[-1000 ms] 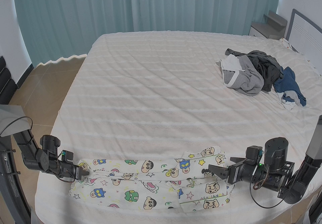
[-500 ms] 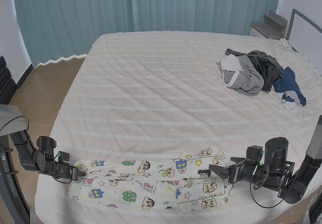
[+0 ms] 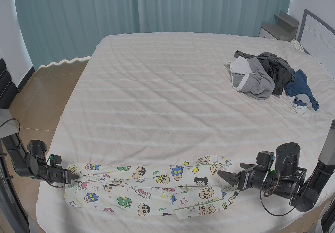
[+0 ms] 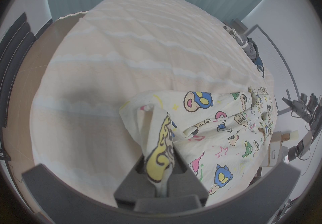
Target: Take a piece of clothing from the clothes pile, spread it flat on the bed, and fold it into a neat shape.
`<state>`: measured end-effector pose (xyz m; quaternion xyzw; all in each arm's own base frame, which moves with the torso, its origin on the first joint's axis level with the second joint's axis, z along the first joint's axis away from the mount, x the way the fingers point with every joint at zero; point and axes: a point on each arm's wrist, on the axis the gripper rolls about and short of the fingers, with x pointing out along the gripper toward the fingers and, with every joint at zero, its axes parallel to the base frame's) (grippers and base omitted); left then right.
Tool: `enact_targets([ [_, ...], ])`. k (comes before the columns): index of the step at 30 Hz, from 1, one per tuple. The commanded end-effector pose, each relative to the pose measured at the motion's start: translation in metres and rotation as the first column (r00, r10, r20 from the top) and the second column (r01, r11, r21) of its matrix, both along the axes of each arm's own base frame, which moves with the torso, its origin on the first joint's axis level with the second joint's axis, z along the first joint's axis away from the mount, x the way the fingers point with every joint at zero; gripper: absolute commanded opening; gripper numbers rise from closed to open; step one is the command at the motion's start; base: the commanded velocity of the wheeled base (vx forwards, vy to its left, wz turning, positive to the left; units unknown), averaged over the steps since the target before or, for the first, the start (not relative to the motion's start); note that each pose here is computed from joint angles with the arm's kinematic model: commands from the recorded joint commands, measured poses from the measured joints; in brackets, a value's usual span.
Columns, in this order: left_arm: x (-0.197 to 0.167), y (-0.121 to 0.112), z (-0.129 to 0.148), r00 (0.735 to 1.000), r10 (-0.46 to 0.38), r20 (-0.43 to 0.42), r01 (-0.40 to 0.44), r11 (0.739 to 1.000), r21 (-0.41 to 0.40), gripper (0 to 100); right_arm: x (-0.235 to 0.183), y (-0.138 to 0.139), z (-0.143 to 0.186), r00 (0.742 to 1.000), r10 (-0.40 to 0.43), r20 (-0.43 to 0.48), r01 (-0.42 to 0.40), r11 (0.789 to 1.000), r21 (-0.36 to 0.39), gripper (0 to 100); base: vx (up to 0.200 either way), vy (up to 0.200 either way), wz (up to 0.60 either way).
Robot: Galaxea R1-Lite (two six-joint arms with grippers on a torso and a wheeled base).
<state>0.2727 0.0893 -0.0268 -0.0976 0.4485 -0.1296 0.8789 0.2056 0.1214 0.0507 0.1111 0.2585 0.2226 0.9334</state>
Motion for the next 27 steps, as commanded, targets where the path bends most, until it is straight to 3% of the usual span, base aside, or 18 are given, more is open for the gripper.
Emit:
enact_targets([
  [1, -0.005, 0.017, 0.011, 0.998, 0.046, 0.047, -0.045, 0.999, -0.010, 0, 0.000, 0.000, 0.000, 1.000, -0.002, -0.001, 0.002, 1.000, 0.002, 100, 0.000, 0.000, 0.00],
  [12, -0.020, 0.049, 0.020, 0.989, 0.130, 0.074, -0.129, 0.992, -0.007, 0, -0.001, -0.001, 0.000, 1.000, -0.002, -0.001, 0.002, 1.000, 0.002, 100, 0.000, 0.000, 0.00],
  [21, -0.037, 0.093, 0.039, 0.976, 0.199, 0.084, -0.198, 0.980, -0.027, 0, -0.002, -0.001, 0.000, 1.000, -0.004, -0.007, 0.004, 1.000, 0.002, 100, 0.000, 0.000, 0.00],
  [27, -0.045, 0.137, 0.055, 0.953, 0.286, 0.099, -0.283, 0.958, -0.043, 0, -0.001, -0.001, -0.001, 1.000, -0.005, -0.009, 0.005, 1.000, 0.004, 100, 0.000, 0.000, 0.00],
])
